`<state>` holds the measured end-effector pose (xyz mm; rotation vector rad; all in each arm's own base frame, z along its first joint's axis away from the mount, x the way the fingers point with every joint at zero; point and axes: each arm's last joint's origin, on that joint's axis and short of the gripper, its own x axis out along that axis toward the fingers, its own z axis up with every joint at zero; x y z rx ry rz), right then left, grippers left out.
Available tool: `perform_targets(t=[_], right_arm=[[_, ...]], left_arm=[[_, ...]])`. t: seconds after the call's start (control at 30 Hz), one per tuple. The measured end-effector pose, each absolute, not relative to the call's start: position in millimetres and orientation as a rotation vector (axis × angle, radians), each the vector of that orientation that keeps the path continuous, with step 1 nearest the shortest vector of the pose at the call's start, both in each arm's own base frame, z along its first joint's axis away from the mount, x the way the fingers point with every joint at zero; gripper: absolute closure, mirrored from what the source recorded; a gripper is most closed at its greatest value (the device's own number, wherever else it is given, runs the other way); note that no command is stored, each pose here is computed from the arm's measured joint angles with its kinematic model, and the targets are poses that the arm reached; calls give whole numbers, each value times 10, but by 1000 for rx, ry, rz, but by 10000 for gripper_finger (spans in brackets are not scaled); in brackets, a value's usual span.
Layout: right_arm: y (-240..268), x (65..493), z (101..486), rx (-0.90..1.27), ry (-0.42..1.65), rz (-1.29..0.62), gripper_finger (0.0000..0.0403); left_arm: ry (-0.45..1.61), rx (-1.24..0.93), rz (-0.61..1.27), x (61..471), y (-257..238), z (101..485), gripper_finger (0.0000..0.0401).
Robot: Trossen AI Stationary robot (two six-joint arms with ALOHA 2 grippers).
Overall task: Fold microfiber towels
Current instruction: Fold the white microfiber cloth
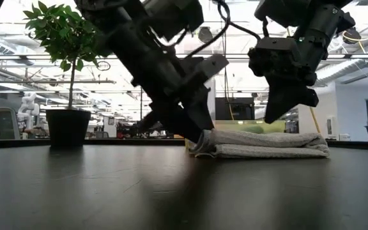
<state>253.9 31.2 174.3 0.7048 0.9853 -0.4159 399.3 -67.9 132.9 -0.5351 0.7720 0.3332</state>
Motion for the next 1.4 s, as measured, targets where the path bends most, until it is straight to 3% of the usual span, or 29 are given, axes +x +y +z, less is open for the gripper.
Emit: perform_targets(t=[0.33, 0.77, 1.27, 1.4], right_arm=[[308, 2750, 1715, 696, 796, -436, 403], [315, 2799, 1284, 584, 996, -471, 403], [255, 2393, 1675, 507, 1123, -485, 403], [250, 2343, 1851, 583, 1033, -484, 403]], left_arm=[[784, -537, 363, 4017, -555, 1261, 320], [810, -536, 377, 3998, -550, 1244, 320], [845, -537, 401, 3967, -544, 1220, 320], [839, -535, 412, 3966, -541, 1219, 320]])
